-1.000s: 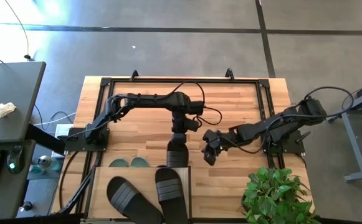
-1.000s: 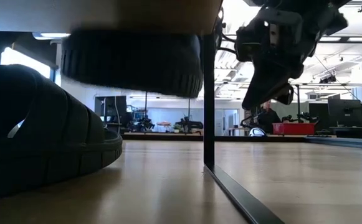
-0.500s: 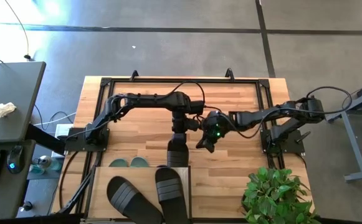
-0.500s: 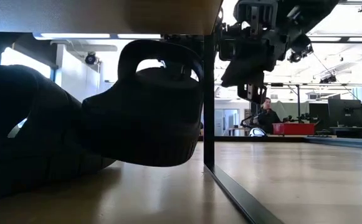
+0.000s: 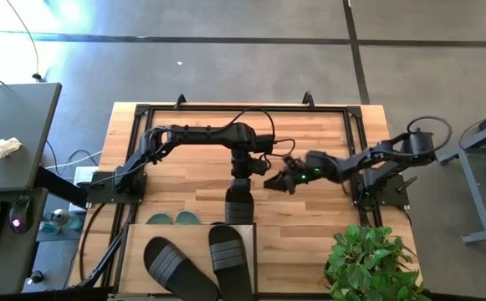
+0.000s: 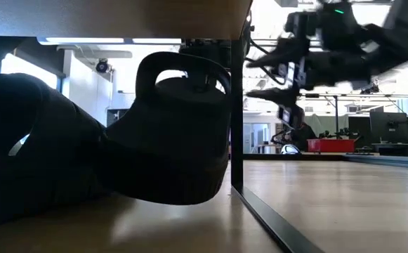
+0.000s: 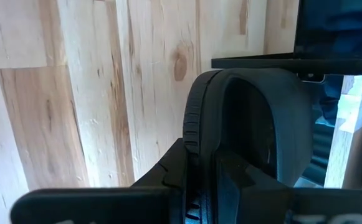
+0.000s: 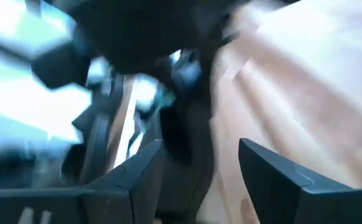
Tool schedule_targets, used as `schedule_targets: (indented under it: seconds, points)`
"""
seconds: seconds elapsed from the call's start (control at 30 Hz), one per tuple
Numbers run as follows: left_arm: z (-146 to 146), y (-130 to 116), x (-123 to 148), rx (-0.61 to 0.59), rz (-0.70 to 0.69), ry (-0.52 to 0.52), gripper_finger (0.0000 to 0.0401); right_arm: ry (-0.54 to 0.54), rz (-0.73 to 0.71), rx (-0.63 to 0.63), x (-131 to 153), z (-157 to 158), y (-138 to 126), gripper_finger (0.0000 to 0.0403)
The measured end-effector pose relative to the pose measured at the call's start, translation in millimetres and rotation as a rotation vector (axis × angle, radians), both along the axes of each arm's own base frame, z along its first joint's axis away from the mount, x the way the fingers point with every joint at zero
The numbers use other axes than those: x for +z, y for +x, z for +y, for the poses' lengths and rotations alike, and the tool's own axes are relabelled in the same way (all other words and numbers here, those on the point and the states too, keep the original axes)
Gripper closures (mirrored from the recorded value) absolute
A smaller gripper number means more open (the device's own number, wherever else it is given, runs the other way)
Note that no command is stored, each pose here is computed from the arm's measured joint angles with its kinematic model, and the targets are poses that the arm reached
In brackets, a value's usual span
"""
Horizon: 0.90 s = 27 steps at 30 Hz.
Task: Pick and place slides into the shelf
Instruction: Put the black slipper under the shelf
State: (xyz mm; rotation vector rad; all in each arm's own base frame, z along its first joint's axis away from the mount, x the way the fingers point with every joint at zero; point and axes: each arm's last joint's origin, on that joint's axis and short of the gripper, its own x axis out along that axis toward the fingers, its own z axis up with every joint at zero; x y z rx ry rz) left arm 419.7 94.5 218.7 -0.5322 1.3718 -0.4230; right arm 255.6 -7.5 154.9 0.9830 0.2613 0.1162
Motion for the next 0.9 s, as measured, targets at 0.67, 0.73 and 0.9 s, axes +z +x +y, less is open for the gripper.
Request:
schedule_targets:
  seconds: [0.67,0.73,0.9]
  points:
    - [0.0,3.0,0.5,-0.001,-0.038,-0.019,0.0372,0.084,-0.072,-0.011,-35.2,37.4,26.6,0.022]
    - [-0.1,3.4,0.5,-0.001,-0.043,-0.025,0.0372,0.074,-0.078,0.012,-39.4,43.3,37.6,0.022]
    - [-0.7,3.4,0.6,-0.002,-0.044,-0.036,0.0372,0.076,-0.104,0.042,-43.7,47.7,58.3,0.022]
